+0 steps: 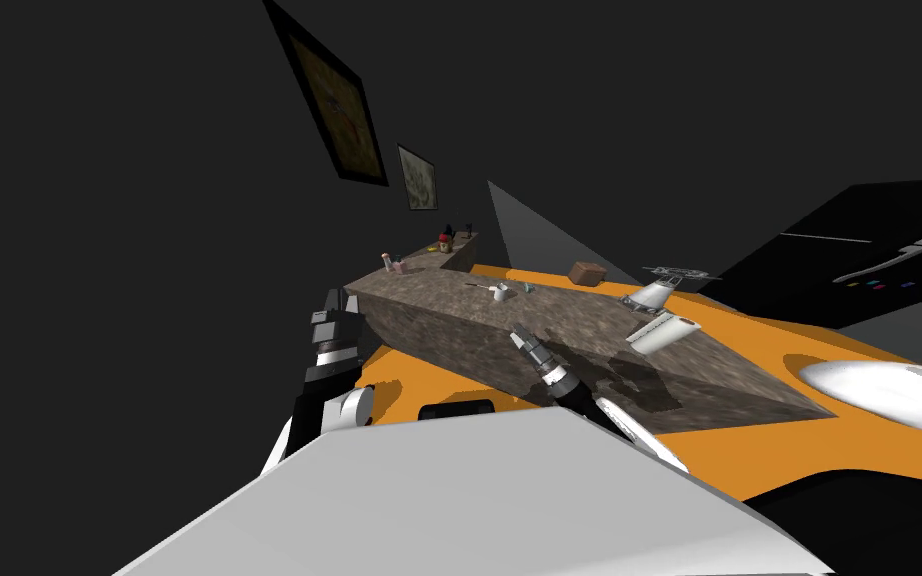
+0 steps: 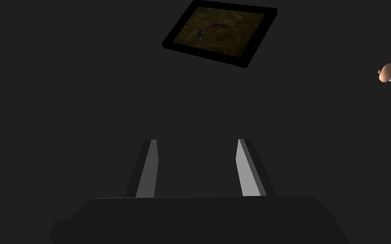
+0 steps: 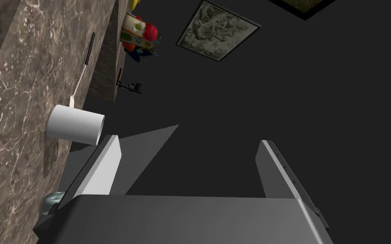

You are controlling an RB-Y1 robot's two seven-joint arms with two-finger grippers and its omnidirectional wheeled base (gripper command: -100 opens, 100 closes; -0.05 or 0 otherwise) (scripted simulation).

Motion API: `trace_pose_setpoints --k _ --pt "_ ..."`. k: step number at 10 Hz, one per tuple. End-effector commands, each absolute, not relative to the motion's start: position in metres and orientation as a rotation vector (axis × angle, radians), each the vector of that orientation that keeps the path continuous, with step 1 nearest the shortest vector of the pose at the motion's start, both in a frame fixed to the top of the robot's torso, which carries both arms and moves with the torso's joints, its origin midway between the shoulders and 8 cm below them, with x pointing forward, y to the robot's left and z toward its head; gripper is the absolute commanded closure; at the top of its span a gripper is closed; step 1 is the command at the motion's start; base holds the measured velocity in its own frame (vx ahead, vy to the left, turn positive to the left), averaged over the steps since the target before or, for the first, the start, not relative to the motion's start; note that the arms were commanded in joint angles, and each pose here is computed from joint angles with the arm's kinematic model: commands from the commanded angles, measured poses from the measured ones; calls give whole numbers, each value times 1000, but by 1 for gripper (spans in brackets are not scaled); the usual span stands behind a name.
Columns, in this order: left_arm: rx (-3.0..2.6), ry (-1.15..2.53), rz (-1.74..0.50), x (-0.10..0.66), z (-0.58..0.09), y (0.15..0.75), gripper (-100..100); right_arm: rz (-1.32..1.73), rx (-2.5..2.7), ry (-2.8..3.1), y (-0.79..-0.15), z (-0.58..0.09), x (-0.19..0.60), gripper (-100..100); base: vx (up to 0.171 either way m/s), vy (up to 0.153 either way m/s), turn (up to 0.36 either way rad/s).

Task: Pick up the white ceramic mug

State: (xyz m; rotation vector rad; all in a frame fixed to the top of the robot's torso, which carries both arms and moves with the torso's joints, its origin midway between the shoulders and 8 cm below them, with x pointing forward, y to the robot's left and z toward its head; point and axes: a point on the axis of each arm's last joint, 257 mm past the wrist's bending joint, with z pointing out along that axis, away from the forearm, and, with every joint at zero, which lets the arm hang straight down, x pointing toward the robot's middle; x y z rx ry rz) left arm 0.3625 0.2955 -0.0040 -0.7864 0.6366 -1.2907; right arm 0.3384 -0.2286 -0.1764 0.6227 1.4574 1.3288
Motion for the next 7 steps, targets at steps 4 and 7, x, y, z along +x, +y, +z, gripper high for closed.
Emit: trace_pose_setpoints --k 4,7 --pt "-786 637 -1291 363 -4 296 0 1279 596 1649 -235 -226 317 -100 -38 7 76" --pt "-786 637 -1291 363 -4 295 0 1238 562 1762 -244 -249 305 -100 -36 7 93"
